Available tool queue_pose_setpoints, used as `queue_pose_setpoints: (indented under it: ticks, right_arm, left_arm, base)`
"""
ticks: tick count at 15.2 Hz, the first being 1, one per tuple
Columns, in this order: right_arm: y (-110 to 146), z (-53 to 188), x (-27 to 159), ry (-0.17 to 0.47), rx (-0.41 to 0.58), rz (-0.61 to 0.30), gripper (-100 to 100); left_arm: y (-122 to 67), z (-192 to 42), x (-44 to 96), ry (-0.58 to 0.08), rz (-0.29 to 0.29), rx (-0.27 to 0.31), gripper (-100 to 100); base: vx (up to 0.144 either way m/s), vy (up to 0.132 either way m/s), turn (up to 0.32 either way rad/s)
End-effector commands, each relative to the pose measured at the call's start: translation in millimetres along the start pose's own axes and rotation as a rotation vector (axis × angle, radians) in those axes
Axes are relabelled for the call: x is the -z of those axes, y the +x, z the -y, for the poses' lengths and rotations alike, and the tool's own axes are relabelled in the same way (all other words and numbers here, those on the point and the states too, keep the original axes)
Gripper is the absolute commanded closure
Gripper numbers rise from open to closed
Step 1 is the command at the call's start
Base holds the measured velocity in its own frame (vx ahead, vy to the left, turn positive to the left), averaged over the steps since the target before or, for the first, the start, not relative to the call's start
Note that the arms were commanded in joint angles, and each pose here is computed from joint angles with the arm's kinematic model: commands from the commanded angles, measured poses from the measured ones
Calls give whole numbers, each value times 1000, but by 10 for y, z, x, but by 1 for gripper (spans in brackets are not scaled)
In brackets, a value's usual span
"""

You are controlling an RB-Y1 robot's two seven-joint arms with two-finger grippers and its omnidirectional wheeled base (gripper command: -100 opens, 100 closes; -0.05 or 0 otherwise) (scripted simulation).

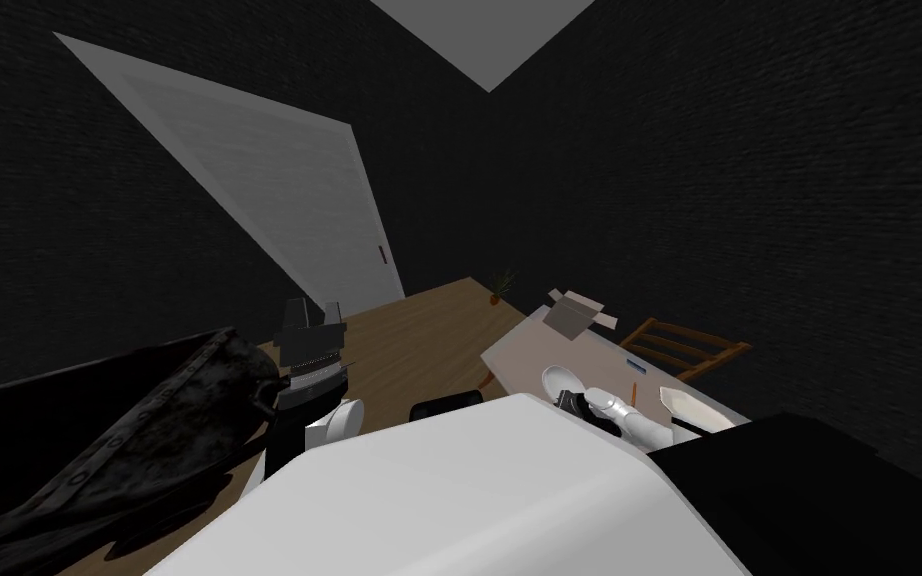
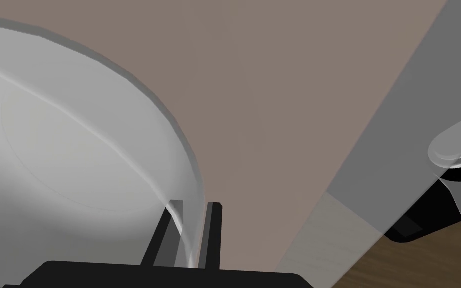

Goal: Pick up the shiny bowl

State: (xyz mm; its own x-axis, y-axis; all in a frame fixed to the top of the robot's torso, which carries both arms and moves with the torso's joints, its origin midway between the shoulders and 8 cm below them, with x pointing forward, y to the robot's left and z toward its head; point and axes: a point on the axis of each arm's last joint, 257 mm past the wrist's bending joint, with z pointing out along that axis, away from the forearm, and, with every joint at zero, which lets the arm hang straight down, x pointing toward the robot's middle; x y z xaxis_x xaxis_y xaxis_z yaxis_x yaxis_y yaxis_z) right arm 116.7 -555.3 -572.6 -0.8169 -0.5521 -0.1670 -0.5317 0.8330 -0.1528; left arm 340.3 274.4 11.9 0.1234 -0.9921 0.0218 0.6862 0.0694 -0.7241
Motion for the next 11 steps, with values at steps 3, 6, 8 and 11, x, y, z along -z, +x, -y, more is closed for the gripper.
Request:
queue_pose_setpoints:
  ticks: [3, 6, 8, 11]
  right_arm:
    - [-197, 85, -19, -1, 17, 12, 100]
    - [-407, 274, 10, 21, 16, 32, 100]
    - [-355, 160, -19, -3, 32, 16, 100]
    - [-546, 353, 23, 23, 21, 36, 100]
  left_arm:
    - [0, 0, 0, 0, 0, 0, 0]
    - [0, 0, 0, 0, 0, 0, 0]
    - [0, 0, 0, 0, 0, 0, 0]
    - [0, 0, 0, 0, 0, 0, 0]
  base:
    - [-21, 1, -115]
    - [-13, -1, -31]
    - [-25, -2, -110]
    - [-11, 0, -44]
